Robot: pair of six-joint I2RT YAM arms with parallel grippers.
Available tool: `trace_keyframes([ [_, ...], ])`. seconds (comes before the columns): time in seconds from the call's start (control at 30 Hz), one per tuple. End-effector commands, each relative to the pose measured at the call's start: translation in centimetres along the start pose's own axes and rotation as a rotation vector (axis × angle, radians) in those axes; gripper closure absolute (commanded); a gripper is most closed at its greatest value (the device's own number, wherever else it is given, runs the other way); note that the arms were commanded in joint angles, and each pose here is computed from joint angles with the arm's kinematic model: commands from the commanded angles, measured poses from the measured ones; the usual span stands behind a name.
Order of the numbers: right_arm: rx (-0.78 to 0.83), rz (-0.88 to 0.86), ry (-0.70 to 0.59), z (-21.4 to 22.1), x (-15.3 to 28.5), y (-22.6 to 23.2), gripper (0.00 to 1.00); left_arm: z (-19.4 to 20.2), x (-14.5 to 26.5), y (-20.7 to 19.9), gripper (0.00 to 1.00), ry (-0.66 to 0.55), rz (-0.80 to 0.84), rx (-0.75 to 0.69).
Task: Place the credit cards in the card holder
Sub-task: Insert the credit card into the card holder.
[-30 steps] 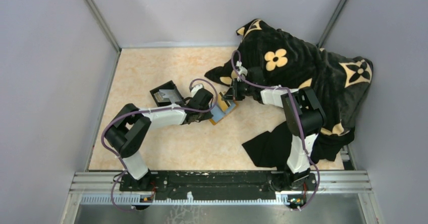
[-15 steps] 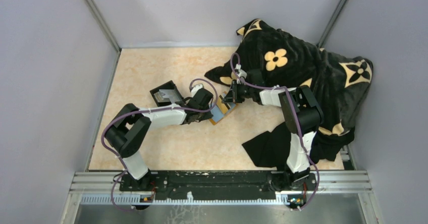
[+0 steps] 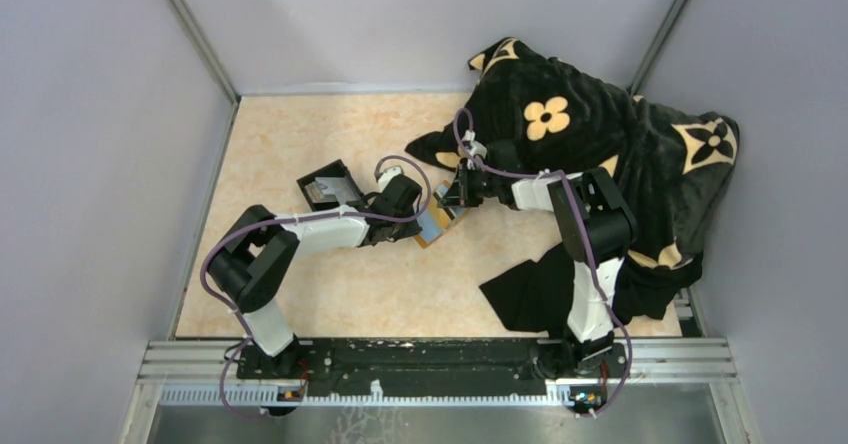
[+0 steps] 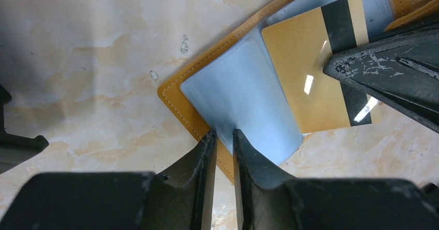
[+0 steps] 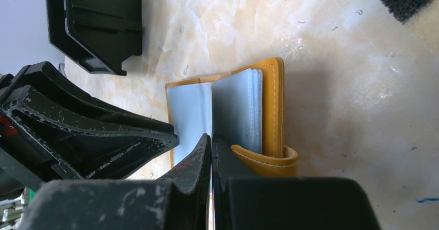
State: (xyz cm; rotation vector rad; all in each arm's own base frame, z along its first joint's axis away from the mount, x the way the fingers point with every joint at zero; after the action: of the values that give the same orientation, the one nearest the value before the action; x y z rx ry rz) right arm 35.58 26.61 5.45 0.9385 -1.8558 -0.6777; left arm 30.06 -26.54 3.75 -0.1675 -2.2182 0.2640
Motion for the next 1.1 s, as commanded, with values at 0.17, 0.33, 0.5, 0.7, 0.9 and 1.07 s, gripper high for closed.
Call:
trace_keyframes([
  [0.17,0.042,-0.038,0.005,0.3,-0.6,0.7,1.0,5.6,-1.7,8.1,0.74,0.174,-0.271,-0.108],
  [0.33,0.037,-0.05,0.005,0.3,-0.6,0.9,1.0,5.7,-1.7,8.6,0.74,0.176,-0.283,-0.109],
  [0.5,0.026,-0.087,0.007,0.4,-0.8,1.3,1.0,5.6,-1.5,9.4,0.74,0.175,-0.31,-0.111],
  [0.7,0.008,-0.094,0.02,0.7,-1.2,1.0,1.0,5.8,-1.5,10.1,0.74,0.184,-0.323,-0.103],
  [0.9,-0.006,-0.101,0.017,0.8,-1.3,0.9,1.0,5.9,-1.5,10.3,0.74,0.189,-0.327,-0.106],
  [1.07,-0.032,-0.105,0.003,0.6,-1.7,1.1,1.0,6.1,-1.5,10.3,0.74,0.196,-0.326,-0.108],
])
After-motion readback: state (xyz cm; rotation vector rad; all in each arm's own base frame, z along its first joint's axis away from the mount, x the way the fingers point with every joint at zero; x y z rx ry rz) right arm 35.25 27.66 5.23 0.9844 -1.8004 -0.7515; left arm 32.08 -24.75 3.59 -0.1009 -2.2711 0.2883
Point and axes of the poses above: each gripper's point midway between its finger pads, its own x axis back along the fingers, its own y axis along the line the jaws close on, z = x × y, the point moved 2 cm from there along x, back along the fingers, and after that the axes turned 7 degrees about -x, right-handed, at the moved point
